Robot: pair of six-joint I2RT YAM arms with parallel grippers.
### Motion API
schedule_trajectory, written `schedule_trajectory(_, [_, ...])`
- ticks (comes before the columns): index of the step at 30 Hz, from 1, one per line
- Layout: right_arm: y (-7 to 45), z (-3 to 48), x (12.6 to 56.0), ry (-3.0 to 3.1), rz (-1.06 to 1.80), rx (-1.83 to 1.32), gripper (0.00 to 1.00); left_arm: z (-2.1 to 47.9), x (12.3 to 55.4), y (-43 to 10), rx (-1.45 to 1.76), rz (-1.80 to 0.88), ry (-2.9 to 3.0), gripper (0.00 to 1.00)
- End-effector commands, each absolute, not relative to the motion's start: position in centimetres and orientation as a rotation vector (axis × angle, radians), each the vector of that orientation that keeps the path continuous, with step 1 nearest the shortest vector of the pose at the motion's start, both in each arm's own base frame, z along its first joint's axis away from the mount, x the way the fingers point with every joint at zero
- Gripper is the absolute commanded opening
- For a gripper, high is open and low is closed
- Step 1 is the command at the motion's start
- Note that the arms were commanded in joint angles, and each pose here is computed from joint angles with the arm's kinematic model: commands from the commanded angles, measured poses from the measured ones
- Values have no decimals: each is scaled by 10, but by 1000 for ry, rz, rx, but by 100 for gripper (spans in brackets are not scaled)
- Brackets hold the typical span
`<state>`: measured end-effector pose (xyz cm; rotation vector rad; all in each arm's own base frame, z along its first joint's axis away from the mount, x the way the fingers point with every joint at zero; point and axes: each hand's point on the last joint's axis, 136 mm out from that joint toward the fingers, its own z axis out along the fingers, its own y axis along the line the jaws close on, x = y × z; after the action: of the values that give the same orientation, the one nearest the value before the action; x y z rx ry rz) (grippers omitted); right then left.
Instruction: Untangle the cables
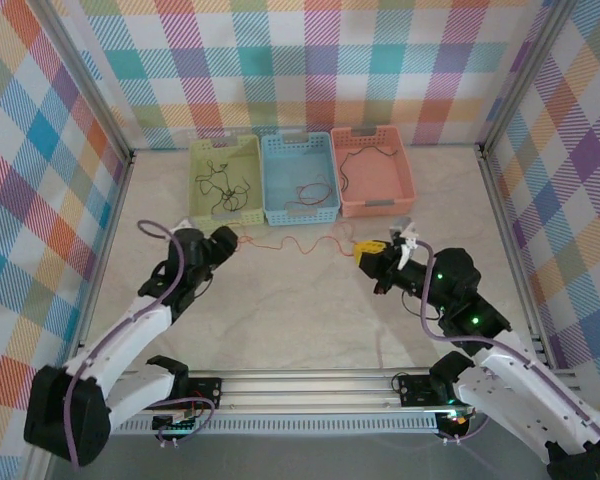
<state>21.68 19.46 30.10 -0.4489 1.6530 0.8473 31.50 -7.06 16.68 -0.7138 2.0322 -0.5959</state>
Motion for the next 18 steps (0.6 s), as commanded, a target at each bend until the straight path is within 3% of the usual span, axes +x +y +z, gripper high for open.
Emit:
schedule_trajectory(1, [154, 289, 240, 1694, 635, -242, 0, 158, 294, -48, -744, -524, 2070, 63])
schedule_trajectory(10, [72, 267, 261, 1774, 309, 132, 0, 191, 270, -12, -798, -416, 1980, 36])
schedule_trajectory(17, [8, 238, 265, 1866, 69, 431, 0, 219, 251, 8, -797, -319, 1911, 1])
schedule_trajectory(18, [4, 236, 267, 1872, 60, 450, 0, 223, 250, 9, -792, -317, 1901, 0])
